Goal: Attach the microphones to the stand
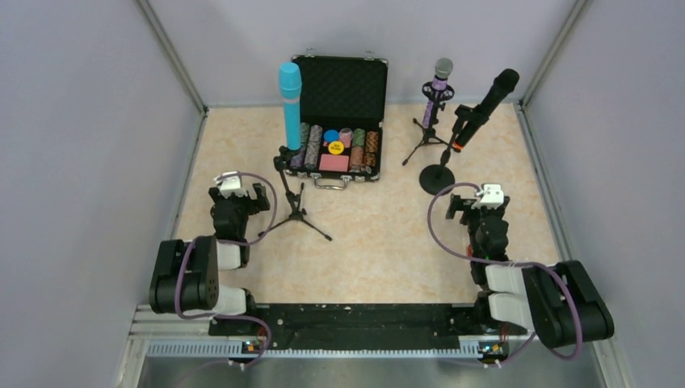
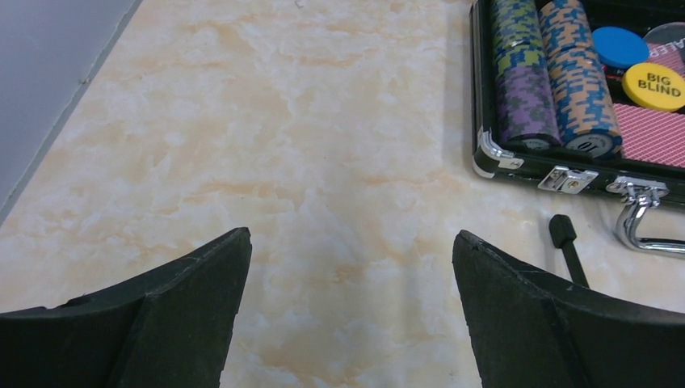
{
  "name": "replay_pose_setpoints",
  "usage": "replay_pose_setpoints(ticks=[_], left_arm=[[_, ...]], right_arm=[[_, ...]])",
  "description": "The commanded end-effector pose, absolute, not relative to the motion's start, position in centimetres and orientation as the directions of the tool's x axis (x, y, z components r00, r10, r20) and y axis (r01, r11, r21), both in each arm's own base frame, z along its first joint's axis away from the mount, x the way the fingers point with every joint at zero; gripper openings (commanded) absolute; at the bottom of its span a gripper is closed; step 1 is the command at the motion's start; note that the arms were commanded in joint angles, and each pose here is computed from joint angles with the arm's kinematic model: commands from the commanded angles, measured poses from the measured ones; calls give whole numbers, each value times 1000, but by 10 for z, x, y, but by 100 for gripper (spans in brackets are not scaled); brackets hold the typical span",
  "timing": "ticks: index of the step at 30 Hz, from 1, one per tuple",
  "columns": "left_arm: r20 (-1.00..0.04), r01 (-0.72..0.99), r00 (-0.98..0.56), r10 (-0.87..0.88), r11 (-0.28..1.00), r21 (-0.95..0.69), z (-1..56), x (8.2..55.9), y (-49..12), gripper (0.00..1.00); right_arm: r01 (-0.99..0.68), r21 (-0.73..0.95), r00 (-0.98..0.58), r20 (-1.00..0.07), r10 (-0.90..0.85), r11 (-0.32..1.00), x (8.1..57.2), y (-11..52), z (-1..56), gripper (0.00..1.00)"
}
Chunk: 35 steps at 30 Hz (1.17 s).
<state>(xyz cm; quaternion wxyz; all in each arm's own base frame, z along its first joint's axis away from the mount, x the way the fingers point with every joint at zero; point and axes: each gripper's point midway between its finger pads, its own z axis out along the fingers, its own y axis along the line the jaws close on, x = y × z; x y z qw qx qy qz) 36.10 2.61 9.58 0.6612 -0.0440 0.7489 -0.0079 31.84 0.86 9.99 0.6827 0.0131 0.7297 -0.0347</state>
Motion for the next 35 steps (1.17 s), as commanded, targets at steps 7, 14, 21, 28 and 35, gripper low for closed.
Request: replay_pose_setpoints(ticks=[7, 14, 21, 28, 35], left_arm=[[-994, -138, -73, -87, 988, -76, 111, 382, 42, 99], [-990, -143, -103, -93, 987, -78, 107, 383, 43, 99], [-990, -125, -114, -85, 990, -71, 106, 385, 40, 99], [-989, -67, -133, -67, 996, -58, 104, 388, 31, 99], [-990, -63, -135, -47, 997, -39, 104, 388, 26, 99]], right_arm=[[126, -55, -2, -998, -55, 991, 352, -3, 113, 99], [208, -19, -27, -1000, -14, 978, 357, -19, 108, 99], [207, -18, -26, -1000, -13, 978, 358, -18, 109, 99], [207, -17, -26, -1000, -12, 978, 358, -18, 109, 99], [206, -17, -26, -1000, -11, 978, 358, -18, 109, 99]])
